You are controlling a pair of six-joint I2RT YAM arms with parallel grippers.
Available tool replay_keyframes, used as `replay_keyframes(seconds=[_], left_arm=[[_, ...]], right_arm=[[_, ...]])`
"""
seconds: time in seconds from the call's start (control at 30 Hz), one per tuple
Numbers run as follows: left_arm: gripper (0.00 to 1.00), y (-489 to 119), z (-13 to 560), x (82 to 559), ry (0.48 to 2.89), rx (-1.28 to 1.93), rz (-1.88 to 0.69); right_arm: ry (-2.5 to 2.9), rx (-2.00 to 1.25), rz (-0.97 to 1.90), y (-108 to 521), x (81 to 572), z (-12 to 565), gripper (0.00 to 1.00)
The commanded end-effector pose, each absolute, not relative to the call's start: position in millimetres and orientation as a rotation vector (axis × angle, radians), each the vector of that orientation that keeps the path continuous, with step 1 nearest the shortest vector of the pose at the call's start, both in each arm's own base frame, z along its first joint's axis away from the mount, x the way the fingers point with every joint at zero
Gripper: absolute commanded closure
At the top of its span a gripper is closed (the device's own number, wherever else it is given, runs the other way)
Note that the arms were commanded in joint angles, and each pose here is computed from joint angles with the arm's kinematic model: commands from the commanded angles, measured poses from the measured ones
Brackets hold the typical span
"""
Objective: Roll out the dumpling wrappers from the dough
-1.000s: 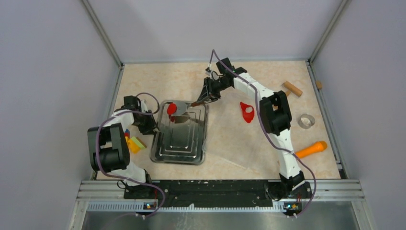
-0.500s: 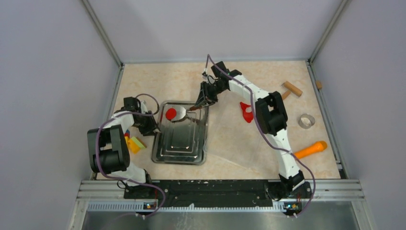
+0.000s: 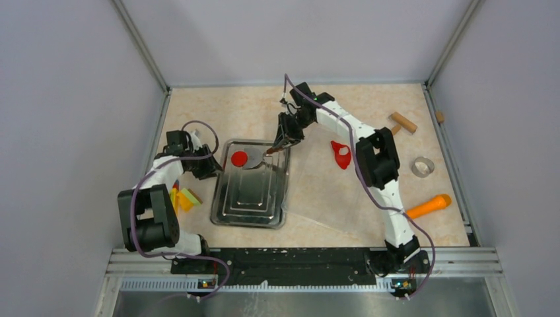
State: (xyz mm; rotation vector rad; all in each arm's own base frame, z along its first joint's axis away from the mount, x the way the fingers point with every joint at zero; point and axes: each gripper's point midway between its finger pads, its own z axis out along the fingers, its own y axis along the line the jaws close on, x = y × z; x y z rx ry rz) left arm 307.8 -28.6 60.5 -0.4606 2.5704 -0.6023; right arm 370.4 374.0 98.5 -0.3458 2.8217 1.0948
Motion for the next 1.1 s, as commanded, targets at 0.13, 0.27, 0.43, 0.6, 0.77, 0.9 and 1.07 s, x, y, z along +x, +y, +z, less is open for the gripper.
replay_keyframes(seconds=[0.13, 0.27, 0.43, 0.6, 0.77, 0.9, 1.07], left_arm=[[0.61, -37, 71, 314, 2.489, -0.448, -0.676], [0.62, -38, 76, 315, 2.480, -0.447, -0.681], [0.61, -39, 76, 318, 2.478, -0.453, -0.699], [0.62, -41, 75, 319, 2.478, -0.453, -0.719], [0.62, -41, 78, 319, 2.472, -0.443, -0.720], [0.62, -42, 86, 324, 2.456, -0.399, -0.732], [0.63, -42, 102, 337, 2.437, -0.272, -0.726]], right_arm=[[2.730, -0.422, 0.785, 349, 375, 139, 1.00], [2.709, -0.425, 0.736, 341, 375, 148, 1.00], [2.716, -0.427, 0.729, 330, 372, 149, 1.00], [2.789, -0.452, 0.762, 316, 363, 129, 1.00], [2.640, -0.524, 1.097, 319, 369, 171, 1.00], [2.453, -0.577, 1.341, 315, 366, 223, 1.00], [2.345, -0.503, 1.392, 270, 363, 261, 1.00]])
